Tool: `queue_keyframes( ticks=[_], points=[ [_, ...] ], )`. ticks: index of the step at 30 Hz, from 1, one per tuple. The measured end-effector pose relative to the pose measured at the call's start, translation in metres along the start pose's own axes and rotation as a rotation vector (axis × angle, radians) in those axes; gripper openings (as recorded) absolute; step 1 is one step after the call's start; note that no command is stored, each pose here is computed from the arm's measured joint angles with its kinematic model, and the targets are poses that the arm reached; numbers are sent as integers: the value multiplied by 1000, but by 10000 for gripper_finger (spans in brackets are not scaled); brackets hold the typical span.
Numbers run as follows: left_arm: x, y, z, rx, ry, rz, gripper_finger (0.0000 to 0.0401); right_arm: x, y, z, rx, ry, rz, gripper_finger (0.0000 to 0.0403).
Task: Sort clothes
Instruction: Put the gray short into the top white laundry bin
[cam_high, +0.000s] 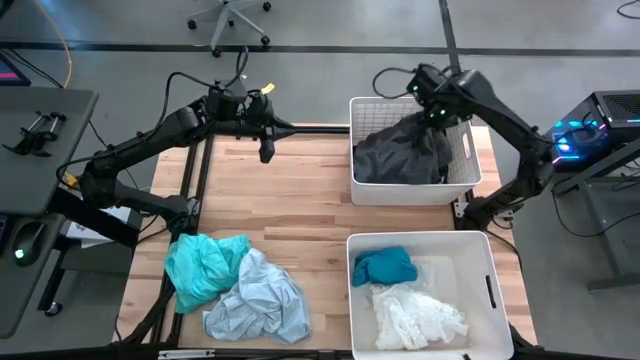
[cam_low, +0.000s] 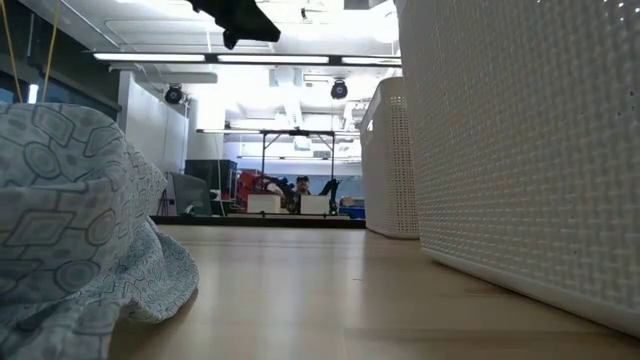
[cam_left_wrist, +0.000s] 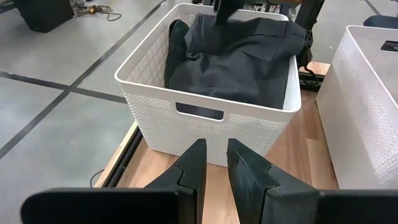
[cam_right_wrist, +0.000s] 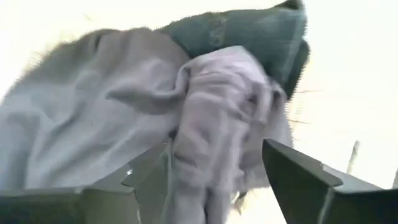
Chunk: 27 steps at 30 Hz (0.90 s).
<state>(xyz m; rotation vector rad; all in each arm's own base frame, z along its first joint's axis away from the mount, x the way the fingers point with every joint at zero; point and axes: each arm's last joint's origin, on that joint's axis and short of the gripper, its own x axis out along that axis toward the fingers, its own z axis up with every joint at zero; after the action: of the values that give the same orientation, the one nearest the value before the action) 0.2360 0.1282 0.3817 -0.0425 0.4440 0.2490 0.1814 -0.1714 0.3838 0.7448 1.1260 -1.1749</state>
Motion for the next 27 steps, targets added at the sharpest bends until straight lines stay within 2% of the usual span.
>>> queue_keyframes(
  ticks=[3, 6, 10, 12, 15, 19, 23, 27],
  points=[
    [0, 0, 0, -1, 3, 1, 53, -19, -3, 3, 52, -65, 44, 239],
    [0, 0, -1, -1, 7, 1, 53, -31, 4, 6, 30, -111, 192, 233],
    [2, 0, -4, -3, 18, -1, 53, -29, 16, 8, -22, -73, 410, 219],
    [3, 0, -5, -4, 22, 5, 53, -19, 22, 5, -35, -17, 445, 210],
    [3, 1, -5, -5, 24, 12, 53, 5, 27, -5, -51, 94, 374, 198],
    [3, 1, -5, -5, 24, 12, 53, 53, 27, -22, -43, 199, 161, 183],
    [3, 1, -5, -4, 25, 15, 53, 93, 24, -38, -26, 213, -40, 168],
    [3, 1, -5, 4, 27, 32, 53, 113, 24, -47, -51, 163, -142, 158]
  ],
)
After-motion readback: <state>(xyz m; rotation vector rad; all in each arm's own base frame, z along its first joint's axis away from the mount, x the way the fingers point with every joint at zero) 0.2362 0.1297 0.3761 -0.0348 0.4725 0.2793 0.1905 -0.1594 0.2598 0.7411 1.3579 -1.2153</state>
